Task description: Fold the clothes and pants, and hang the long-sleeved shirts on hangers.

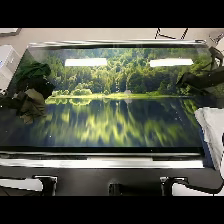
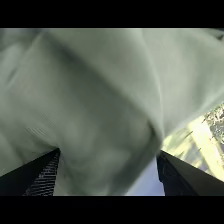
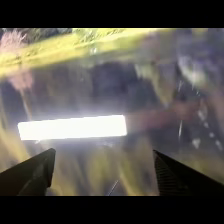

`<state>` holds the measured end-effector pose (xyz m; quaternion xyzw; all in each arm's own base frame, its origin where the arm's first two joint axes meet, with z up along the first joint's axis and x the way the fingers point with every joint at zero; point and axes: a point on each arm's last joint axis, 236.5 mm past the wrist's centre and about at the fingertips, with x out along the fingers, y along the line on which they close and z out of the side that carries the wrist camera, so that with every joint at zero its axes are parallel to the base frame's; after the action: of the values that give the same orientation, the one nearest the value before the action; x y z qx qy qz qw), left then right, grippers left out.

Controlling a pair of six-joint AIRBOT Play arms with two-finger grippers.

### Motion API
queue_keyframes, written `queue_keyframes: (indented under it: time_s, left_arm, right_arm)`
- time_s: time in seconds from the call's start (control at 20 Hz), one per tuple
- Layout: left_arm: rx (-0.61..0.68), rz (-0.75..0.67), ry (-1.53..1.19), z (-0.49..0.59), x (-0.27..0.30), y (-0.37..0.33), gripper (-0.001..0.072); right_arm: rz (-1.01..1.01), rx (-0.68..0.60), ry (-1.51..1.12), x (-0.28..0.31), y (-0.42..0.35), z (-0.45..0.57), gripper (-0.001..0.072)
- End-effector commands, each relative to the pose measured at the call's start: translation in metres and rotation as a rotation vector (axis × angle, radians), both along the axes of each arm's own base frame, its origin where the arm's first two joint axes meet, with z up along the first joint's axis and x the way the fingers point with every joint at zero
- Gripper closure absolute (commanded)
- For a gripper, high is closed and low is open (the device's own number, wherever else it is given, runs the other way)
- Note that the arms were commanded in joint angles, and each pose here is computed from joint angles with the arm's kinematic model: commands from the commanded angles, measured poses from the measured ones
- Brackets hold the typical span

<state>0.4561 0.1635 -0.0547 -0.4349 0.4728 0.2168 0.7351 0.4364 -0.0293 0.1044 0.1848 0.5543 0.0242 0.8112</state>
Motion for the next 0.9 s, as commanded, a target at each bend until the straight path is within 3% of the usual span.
queue_keyframes:
  time_s: [0.0,0.05,0.1,0.2,0.35,0.55,0.7,0.85]
  left_arm:
    - [-0.015,-0.023,0.021,-0.023,0.001,-0.001,0.0043]
    - [-0.024,-0.028,0.03,-0.022,-0.002,-0.003,0.0446]
    - [-0.026,-0.051,0.01,-0.013,0.0,-0.006,0.0668]
    - [0.004,-0.088,-0.105,0.031,0.015,-0.009,0.0684]
    - [0.154,-0.175,-0.415,0.166,0.037,-0.03,0.0685]
    - [0.353,-0.388,-0.895,0.377,-0.024,-0.152,0.0685]
    - [0.299,-0.553,-1.227,0.475,-0.103,-0.264,0.0685]
    - [0.099,-0.629,-1.503,0.532,-0.159,-0.344,0.0685]
  right_arm:
    - [0.056,0.101,0.118,-0.029,0.026,-0.003,0.0012]
    - [0.054,0.118,0.145,-0.034,0.029,-0.003,0.0012]
    - [0.057,0.129,0.169,-0.04,0.032,-0.003,0.0012]
    - [0.062,0.139,0.203,-0.048,0.034,-0.004,0.0012]
    - [0.055,0.143,0.214,-0.049,0.034,-0.004,0.0041]
    - [0.067,0.218,0.182,-0.047,0.051,0.009,0.0042]
    - [0.066,0.228,0.075,-0.038,0.057,0.032,0.0042]
    - [0.048,0.204,-0.042,-0.035,0.056,0.061,0.0042]
